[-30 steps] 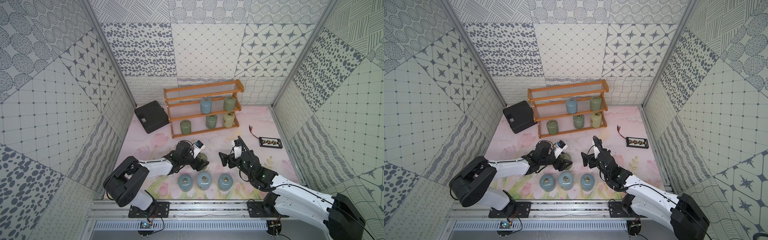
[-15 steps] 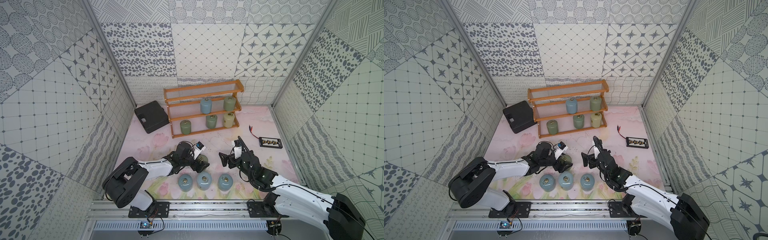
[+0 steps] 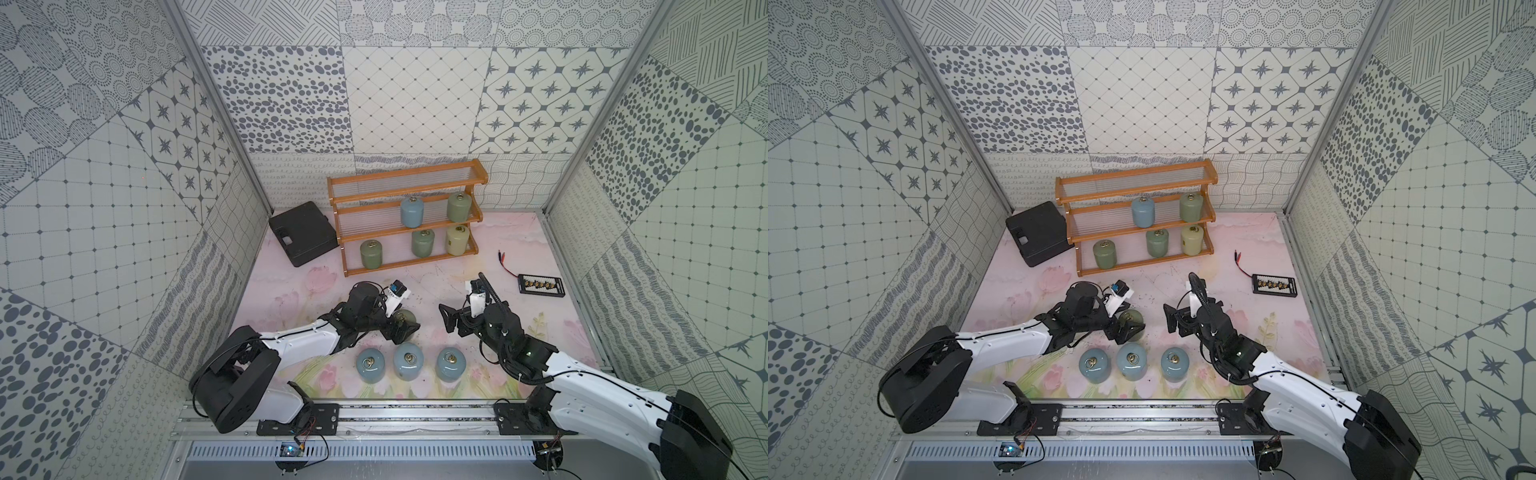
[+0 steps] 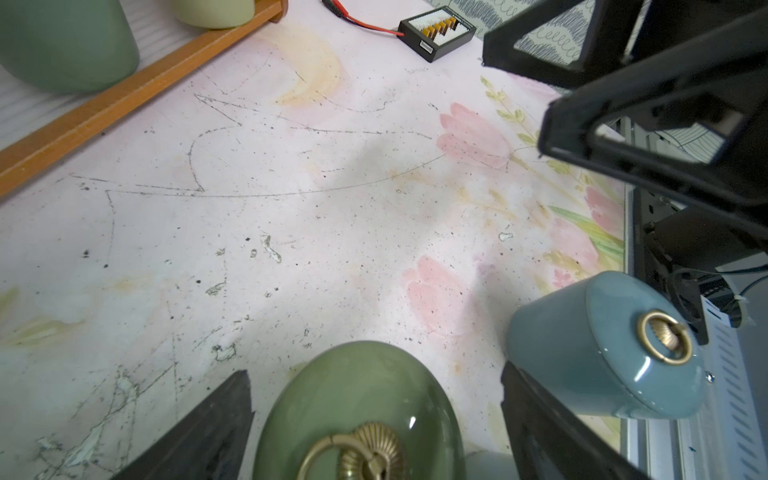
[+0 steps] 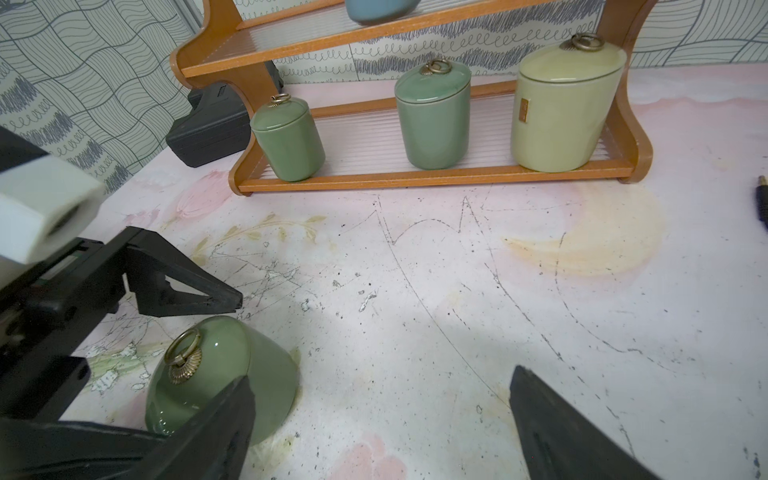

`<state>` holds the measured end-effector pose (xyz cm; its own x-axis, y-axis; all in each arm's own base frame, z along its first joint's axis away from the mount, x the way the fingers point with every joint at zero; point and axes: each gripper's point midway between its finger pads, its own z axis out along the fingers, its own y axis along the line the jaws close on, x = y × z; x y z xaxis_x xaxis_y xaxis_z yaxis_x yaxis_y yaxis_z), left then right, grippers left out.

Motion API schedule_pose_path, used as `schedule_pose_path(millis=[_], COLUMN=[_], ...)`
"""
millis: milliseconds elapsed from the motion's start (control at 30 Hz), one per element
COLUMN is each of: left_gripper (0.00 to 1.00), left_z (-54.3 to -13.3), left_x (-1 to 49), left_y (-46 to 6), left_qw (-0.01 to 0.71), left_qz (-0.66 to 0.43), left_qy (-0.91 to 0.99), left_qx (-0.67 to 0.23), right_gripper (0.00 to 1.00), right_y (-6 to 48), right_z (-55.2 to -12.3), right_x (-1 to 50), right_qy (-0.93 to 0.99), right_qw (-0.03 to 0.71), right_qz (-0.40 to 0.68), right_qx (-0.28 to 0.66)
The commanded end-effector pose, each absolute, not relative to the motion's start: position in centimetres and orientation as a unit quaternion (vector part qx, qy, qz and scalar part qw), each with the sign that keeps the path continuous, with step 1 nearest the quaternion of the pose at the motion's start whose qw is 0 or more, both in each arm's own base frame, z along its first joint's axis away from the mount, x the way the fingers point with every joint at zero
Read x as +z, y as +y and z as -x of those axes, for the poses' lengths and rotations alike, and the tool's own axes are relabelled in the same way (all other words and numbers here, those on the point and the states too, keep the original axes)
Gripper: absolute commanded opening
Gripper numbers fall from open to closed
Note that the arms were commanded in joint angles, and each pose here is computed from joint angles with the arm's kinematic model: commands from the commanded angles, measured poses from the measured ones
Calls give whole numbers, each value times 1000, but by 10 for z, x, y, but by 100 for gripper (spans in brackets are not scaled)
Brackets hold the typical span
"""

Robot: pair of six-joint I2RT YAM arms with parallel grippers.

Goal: Remove the tea canisters from the shelf
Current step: Place the tea canister at the center of the board.

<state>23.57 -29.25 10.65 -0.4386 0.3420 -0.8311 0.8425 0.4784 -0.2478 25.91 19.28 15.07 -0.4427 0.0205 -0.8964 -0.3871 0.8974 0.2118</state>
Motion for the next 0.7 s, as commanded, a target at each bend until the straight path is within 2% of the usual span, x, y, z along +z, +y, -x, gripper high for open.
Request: schedule_pose_path(millis=[0, 267, 433, 667], left_gripper=[100, 100, 100, 100], left_z=[-241, -271, -296, -297], left_x=[122, 137, 150, 157], left_y=[-286, -261, -237, -222], left_qw=[387, 405, 441, 465], left_qz=[-381, -340, -269, -229], left_qy=[779, 816, 832, 829], left_qx=[-314, -232, -201, -207], right_gripper=[99, 100, 100, 100], right_y=[194, 205, 216, 234], right_z=[-264, -293, -335, -403], right_x=[169, 191, 222, 257], right_qy=[812, 808, 795, 771], right_qw=[537, 544, 555, 580], right_qz=[110, 138, 162, 192], right_qx=[200, 180, 184, 177])
